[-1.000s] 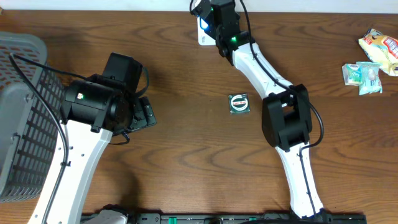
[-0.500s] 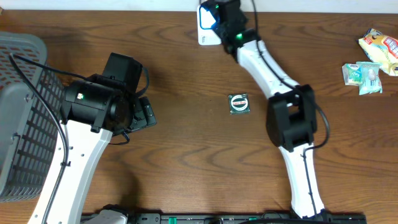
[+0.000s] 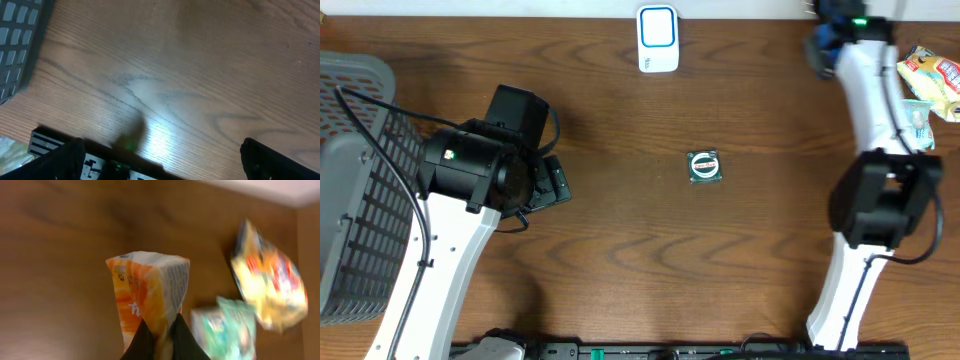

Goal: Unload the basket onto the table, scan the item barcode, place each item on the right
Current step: 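Carry the orange Kleenex pack to the right edge and release it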

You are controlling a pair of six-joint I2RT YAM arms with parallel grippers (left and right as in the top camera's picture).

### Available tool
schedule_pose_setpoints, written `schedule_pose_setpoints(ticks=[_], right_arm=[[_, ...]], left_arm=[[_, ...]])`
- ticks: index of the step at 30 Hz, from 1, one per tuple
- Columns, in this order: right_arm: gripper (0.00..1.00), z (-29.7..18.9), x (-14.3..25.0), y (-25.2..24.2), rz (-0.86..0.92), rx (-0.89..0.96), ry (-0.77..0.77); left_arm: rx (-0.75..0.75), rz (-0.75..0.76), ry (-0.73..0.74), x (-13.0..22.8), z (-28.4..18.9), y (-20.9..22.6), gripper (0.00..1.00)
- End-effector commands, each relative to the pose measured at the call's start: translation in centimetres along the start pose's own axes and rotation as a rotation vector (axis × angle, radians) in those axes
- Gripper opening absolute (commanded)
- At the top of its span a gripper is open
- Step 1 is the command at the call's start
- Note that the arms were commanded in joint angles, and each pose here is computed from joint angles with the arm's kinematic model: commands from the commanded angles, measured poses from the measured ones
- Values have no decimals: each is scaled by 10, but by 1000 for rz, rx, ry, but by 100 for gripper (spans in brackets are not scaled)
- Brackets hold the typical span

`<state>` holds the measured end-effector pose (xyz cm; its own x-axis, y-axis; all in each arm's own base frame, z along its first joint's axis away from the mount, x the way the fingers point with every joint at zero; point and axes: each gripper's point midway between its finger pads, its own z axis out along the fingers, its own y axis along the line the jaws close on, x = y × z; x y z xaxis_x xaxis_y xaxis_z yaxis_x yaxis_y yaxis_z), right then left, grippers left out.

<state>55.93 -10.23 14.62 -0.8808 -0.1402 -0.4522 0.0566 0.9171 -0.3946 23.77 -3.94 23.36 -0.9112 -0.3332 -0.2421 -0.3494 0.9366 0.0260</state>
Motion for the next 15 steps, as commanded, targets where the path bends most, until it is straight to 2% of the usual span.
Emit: schedule_pose_setpoints(ticks=[1,7,12,15], right_arm=[[2,8,25,-48,162,51,67],[2,26,75,-113,299,65,172],[2,37,90,-136,394,-29,152],[2,45,93,-153,443,-25,128]], left_arm=[[1,-14,-7,-1,-2,2,98],[1,-14,-7,-1,-2,2,97],[1,-14,-7,-1,-2,2,98],[1,-14,-7,-1,-2,2,97]])
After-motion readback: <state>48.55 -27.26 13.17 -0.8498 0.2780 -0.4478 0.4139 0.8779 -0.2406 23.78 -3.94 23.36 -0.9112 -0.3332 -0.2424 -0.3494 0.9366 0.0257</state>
